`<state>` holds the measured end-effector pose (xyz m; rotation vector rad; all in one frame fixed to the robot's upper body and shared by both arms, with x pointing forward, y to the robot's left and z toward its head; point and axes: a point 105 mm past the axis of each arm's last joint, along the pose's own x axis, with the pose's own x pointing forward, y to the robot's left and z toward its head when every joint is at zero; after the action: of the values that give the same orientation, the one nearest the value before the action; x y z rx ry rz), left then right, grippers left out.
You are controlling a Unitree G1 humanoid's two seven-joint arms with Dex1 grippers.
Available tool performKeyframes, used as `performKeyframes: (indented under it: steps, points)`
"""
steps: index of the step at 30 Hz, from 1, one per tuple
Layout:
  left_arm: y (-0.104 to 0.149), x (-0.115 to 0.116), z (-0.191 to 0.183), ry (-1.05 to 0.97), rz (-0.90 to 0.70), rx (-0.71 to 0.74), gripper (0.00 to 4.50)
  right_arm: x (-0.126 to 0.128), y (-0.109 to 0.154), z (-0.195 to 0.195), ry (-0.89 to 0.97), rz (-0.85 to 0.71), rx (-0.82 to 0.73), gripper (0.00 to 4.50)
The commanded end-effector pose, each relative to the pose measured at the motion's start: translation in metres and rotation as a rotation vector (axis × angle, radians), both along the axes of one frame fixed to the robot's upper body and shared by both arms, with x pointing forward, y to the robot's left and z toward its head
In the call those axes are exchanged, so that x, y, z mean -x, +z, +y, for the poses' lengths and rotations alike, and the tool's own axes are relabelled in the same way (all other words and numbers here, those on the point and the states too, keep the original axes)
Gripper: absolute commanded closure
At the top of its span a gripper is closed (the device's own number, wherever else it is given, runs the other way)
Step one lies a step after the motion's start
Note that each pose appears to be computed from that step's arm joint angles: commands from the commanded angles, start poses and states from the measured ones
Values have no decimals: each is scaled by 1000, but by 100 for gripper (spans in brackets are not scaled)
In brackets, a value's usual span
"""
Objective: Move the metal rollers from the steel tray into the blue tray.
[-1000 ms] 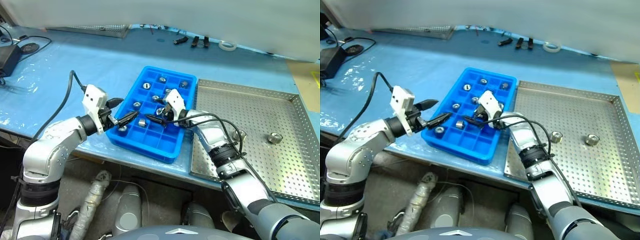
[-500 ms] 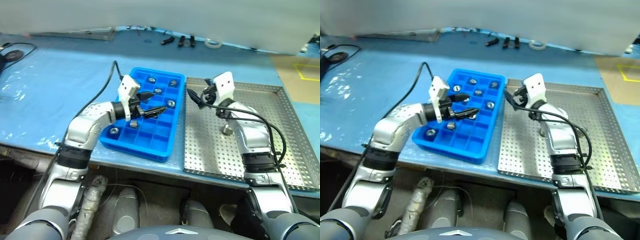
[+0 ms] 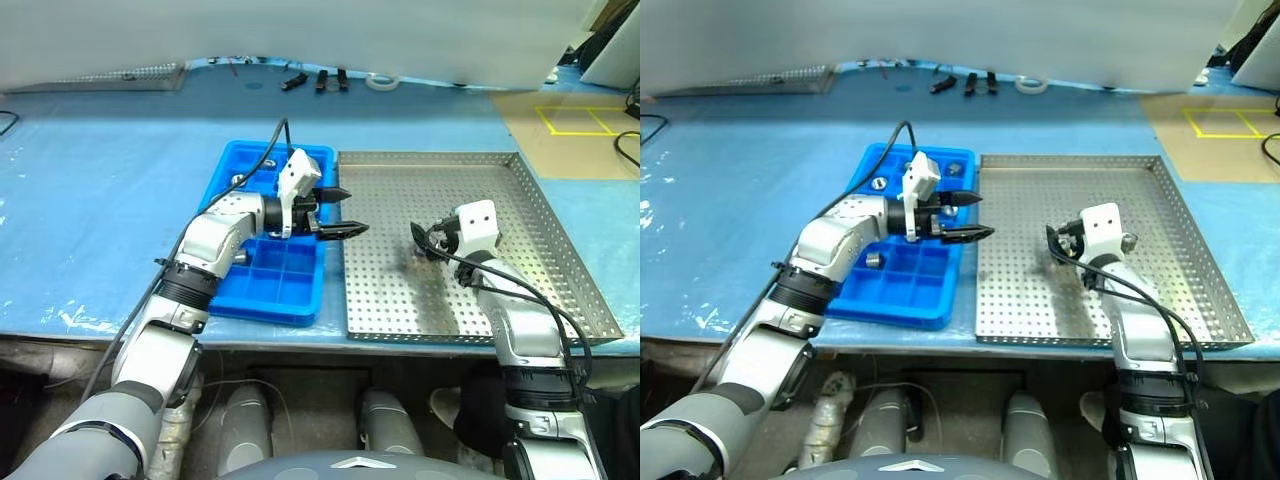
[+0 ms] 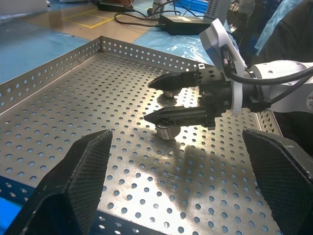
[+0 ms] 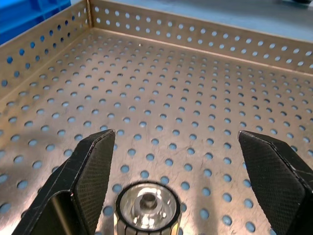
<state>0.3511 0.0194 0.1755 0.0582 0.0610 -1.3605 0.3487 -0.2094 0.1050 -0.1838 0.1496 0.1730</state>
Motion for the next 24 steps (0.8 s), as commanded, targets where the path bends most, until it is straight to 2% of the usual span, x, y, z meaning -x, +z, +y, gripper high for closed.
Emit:
performKeyframes:
  steps: [1, 5, 9, 13, 21, 24]
  points:
    - [11, 0, 5, 0, -38, 8, 0, 2, 12, 6, 38, -45, -25, 26]
    - [8, 0, 8, 13, -39, 0, 0, 0, 2, 6, 37, -15, -22, 26]
    - [8, 0, 12, 29, -41, -1, 0, 2, -22, -4, 16, 63, -14, 26]
    - [7, 1, 15, 37, -38, -6, 0, 3, -29, -5, 17, 82, -40, 26]
    - [5, 2, 17, 44, -32, -11, 0, 2, -22, 6, 64, 55, -35, 284]
    - [3, 5, 21, 35, -17, -21, 0, 1, -12, 14, 99, 26, -34, 284]
